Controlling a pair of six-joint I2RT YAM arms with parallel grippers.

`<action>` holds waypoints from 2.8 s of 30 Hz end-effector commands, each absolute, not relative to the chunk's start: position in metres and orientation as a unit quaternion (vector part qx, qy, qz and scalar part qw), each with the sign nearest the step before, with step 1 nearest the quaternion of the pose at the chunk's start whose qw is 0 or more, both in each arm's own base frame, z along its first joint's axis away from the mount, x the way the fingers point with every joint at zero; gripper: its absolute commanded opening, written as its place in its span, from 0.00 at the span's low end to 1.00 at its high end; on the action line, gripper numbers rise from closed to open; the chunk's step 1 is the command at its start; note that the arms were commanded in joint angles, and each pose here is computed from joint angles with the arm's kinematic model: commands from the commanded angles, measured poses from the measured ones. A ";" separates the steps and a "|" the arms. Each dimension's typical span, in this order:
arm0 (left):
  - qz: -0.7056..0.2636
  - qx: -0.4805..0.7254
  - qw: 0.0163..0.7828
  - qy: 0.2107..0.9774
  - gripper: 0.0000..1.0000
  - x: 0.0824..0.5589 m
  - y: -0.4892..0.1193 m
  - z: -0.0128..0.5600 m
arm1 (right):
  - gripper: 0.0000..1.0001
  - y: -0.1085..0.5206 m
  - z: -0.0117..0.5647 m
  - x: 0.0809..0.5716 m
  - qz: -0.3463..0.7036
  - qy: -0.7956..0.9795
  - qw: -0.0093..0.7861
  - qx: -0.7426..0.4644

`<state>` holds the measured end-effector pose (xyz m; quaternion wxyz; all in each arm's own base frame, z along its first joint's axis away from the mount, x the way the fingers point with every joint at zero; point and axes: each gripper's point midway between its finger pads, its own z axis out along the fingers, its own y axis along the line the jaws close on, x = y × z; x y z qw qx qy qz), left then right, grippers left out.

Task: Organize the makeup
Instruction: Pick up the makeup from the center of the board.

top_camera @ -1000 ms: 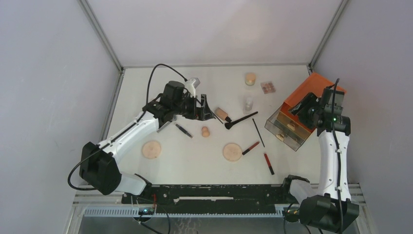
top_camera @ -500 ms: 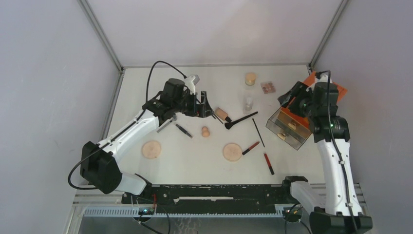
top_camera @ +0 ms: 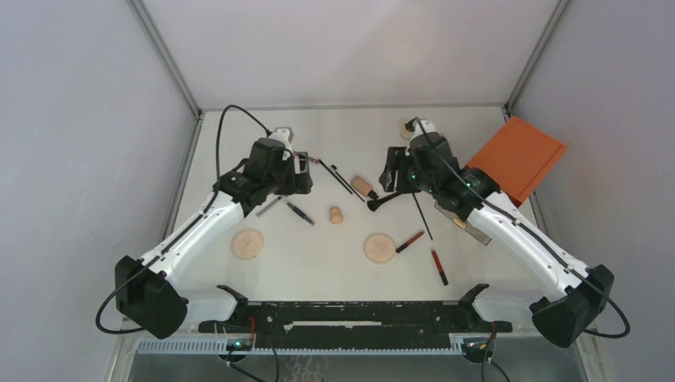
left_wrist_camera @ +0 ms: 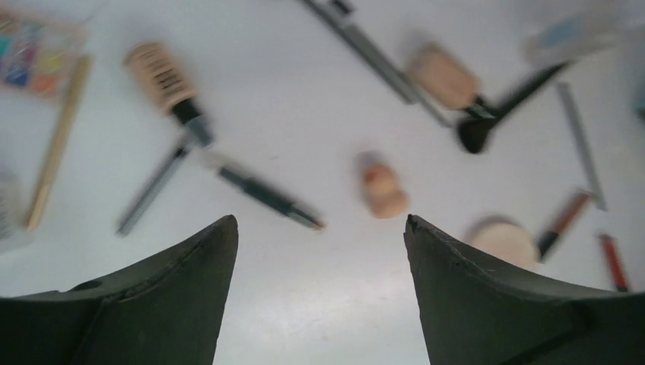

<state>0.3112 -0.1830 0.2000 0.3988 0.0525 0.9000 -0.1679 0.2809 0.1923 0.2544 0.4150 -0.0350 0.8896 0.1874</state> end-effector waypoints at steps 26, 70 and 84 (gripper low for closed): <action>0.077 -0.117 0.224 0.964 0.65 0.397 -0.009 0.073 | 0.66 0.228 0.233 0.289 0.217 0.888 0.403 -0.050; 0.069 -0.085 0.142 0.984 0.08 0.381 -0.004 0.033 | 0.65 0.222 0.227 0.296 0.217 0.894 0.392 -0.021; -0.035 -0.063 0.278 0.958 0.00 0.376 -0.047 0.140 | 0.65 0.202 0.236 0.292 0.228 0.881 0.414 0.014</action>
